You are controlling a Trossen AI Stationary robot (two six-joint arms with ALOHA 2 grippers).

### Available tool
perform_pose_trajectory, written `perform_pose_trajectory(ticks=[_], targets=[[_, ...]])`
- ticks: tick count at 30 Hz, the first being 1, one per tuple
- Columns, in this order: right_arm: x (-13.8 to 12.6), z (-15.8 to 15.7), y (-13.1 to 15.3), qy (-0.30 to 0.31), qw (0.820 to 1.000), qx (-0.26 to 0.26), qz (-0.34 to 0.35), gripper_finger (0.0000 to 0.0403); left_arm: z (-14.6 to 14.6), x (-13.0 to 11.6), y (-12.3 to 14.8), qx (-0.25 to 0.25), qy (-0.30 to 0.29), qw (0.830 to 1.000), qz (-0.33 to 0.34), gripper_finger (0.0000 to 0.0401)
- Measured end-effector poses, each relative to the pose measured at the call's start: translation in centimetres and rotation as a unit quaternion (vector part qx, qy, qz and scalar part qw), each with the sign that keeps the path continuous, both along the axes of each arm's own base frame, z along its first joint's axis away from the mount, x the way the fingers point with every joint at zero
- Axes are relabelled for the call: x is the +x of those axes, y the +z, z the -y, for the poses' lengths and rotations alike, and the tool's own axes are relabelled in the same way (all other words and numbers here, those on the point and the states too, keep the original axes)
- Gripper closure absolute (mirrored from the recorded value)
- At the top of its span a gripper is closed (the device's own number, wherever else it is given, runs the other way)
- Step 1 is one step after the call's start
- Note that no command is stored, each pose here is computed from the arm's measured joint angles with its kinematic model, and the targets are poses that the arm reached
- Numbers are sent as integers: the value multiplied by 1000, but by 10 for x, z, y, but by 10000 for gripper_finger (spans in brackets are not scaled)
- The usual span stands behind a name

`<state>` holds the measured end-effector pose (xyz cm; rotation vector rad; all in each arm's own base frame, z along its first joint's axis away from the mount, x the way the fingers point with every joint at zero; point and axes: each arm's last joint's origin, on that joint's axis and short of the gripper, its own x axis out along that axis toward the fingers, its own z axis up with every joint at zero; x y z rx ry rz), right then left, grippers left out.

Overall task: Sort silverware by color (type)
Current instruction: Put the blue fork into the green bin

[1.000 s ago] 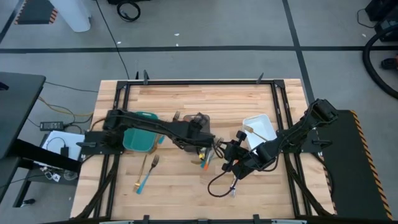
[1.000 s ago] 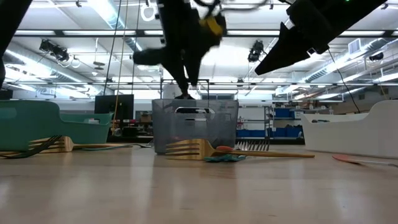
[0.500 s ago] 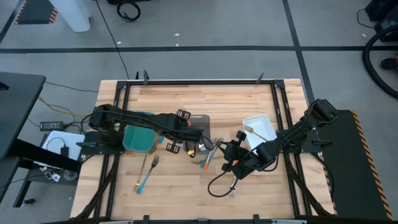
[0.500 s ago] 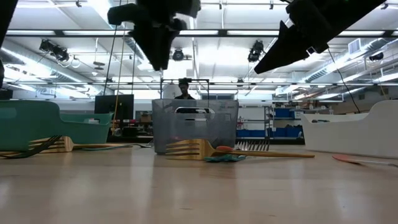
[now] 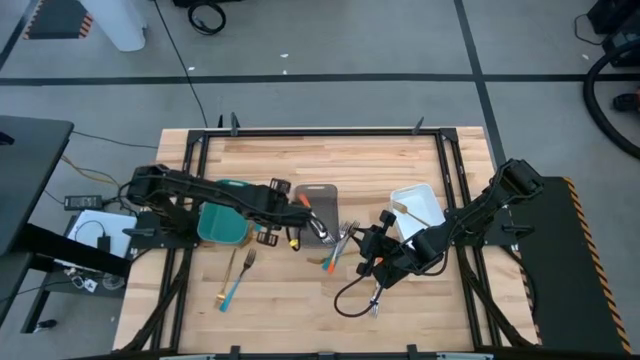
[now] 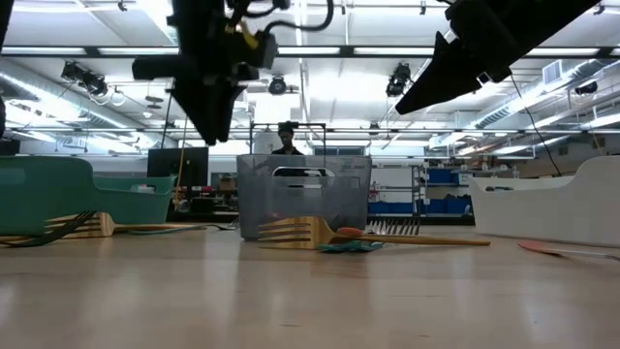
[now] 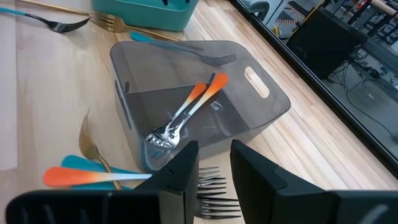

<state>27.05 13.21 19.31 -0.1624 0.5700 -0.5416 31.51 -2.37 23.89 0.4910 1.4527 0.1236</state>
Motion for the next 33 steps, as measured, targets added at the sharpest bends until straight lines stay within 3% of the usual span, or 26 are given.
perform_pose_trajectory(ticks=[7,19,33], targets=[[0,0,0,2,1000,-1,0,303,-16,-6,-24,-2,36,999,0,269],[0,0,0,4,1000,-2,-1,303,-52,-20,-69,-61,112,992,12,269],[0,0,0,4,1000,-1,-2,303,-101,-31,-89,-112,250,958,79,269]])
